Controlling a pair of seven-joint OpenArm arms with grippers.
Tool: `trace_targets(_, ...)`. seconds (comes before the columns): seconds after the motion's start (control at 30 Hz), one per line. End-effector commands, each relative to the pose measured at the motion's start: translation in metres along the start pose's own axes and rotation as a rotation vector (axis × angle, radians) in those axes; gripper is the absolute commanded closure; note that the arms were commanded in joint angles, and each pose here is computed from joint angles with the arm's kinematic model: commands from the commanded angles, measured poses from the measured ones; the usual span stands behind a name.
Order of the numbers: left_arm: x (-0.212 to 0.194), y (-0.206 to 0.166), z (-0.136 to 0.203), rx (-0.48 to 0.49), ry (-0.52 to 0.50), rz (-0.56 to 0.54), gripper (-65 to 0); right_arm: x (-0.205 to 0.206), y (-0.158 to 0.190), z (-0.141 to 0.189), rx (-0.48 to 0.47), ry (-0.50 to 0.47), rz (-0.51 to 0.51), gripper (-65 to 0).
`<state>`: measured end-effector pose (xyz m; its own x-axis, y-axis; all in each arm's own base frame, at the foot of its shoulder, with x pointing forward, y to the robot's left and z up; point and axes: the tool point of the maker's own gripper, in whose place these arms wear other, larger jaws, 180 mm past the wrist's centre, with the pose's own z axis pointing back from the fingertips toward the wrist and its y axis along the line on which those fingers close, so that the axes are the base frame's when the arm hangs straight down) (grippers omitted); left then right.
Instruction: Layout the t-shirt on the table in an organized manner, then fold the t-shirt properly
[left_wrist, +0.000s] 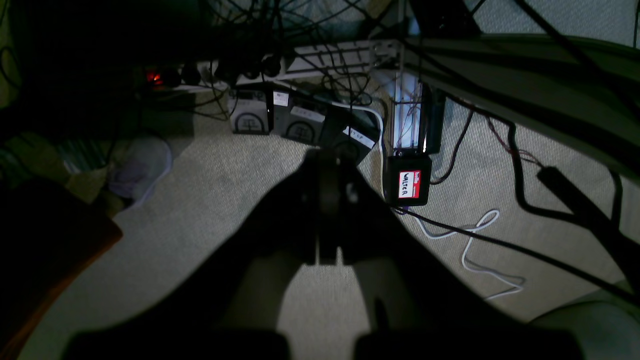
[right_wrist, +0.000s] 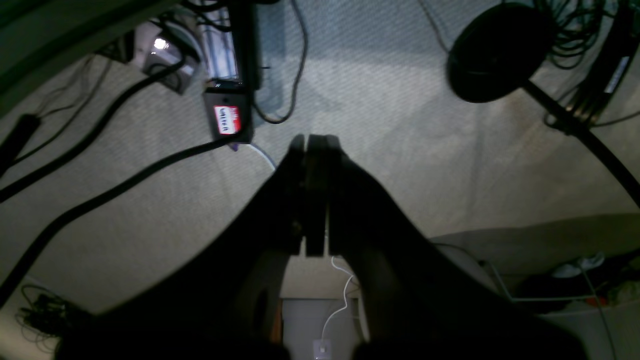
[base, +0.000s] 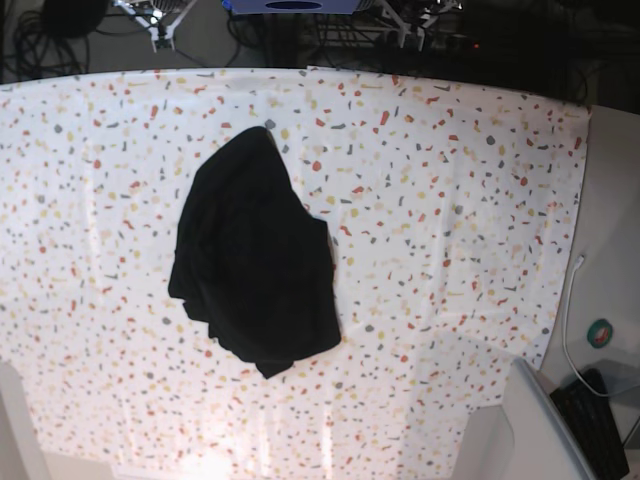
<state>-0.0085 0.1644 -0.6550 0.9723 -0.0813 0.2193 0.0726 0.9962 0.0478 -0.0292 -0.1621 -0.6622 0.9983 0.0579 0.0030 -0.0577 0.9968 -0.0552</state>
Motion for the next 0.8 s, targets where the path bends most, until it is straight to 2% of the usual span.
trace_targets(0.0, -0.003, 0.007, 0.001, 0.013, -0.001, -0.005, 0.0, -0.002, -0.003, 0.0, -0.008, -0.002, -0.004, 0.0)
trace_targets(0.5, -0.005, 0.023, 0.002, 0.036, 0.013, -0.015, 0.0, 0.002, -0.001, 0.0, -0.006, -0.024, -0.001, 0.0)
trace_targets(0.6, -0.011, 0.023, 0.001, 0.037, 0.06, -0.013, 0.0, 0.002, -0.001, 0.0, -0.006, -0.024, -0.001, 0.0)
trace_targets(0.77, -0.012, 0.023, 0.001, 0.037, 0.071, -0.013, 0.0, -0.001, -0.001, 0.0, -0.006, -0.018, 0.0, 0.0)
